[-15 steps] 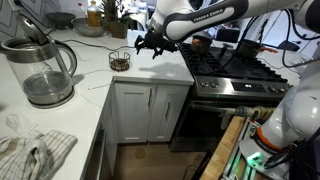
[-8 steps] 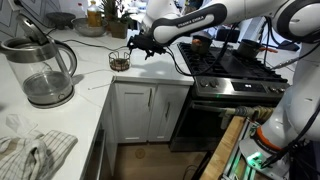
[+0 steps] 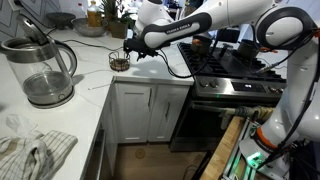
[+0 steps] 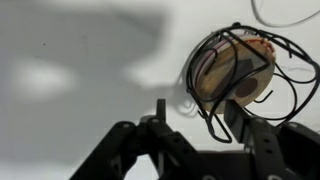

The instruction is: Move the brown object to the right

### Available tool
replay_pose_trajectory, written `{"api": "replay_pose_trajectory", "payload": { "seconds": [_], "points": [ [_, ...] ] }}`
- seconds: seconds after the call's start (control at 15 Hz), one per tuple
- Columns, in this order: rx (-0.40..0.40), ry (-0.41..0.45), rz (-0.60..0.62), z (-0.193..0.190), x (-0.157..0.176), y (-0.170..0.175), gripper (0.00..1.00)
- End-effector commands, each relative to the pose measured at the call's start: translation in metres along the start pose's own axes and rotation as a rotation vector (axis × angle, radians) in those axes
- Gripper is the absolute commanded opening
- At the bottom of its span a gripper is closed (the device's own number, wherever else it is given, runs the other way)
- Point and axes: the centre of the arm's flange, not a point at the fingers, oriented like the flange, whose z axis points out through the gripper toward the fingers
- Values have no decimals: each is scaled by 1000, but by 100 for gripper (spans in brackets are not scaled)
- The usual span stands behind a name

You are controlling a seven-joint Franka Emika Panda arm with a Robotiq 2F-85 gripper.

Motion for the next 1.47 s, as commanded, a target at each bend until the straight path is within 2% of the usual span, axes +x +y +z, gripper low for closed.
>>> {"api": "replay_pose_trajectory", "payload": {
  "seconds": [0.0,0.27,0.47,0.8,0.93,1.07,1.13,1.2,1.33,1.4],
  "points": [
    [-1,53,-6,13,5,-11,32],
    [-2,60,-20,19,7,-12,5],
    [-5,60,-21,23,8,-13,9],
    [-19,59,-23,28,9,-12,43],
    [-23,55,-21,31,8,-10,44],
    [-26,51,-19,34,7,-10,35],
    [-28,48,-19,36,7,-9,26],
    [-29,47,-19,37,6,-9,22],
    [-32,45,-19,39,5,-9,3],
    [-33,44,-18,39,5,-8,0]
  ]
}}
